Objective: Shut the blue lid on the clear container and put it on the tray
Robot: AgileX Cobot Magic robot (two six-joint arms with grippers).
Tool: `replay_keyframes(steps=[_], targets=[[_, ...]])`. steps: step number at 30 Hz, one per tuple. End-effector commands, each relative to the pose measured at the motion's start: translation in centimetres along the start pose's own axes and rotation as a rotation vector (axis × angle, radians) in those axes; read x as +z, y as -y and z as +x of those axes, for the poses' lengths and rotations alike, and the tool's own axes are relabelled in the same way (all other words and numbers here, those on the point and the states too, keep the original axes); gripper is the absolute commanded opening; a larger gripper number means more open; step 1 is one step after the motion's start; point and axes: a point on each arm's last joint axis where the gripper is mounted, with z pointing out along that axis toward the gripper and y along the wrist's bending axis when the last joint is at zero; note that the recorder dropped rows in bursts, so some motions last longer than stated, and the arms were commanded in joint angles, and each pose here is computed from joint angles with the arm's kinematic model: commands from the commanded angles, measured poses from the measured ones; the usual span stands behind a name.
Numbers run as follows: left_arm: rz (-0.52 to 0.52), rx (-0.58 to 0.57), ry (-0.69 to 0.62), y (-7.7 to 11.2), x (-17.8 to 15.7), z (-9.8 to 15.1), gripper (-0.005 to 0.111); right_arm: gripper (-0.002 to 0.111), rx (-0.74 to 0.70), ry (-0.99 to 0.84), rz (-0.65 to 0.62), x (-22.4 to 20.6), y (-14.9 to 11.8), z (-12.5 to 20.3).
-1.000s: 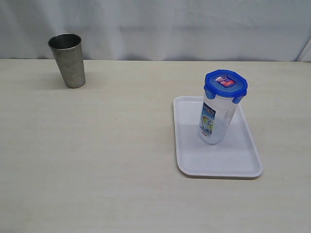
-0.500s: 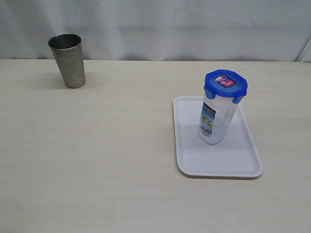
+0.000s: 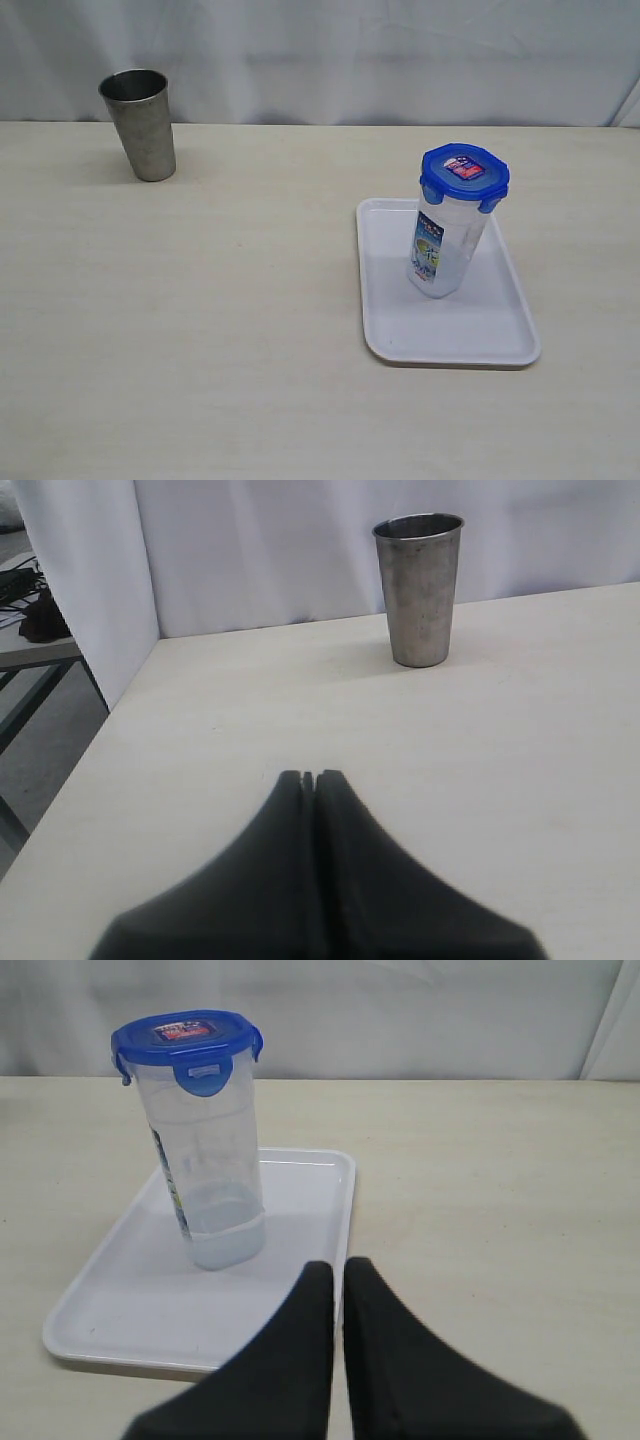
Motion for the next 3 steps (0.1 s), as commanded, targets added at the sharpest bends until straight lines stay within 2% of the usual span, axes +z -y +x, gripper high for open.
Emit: replay_keyframes(steps=[1,3], targets=[[-0.003,-0.008,0.007,-0.01,0.01,0.03,0.0,0.004,0.004,-0.003,0.003,-0.01,0.02,0.09],[-0.003,-0.008,0.007,-0.01,0.01,0.03,0.0,0.004,0.004,-0.003,0.003,-0.01,0.02,0.09]])
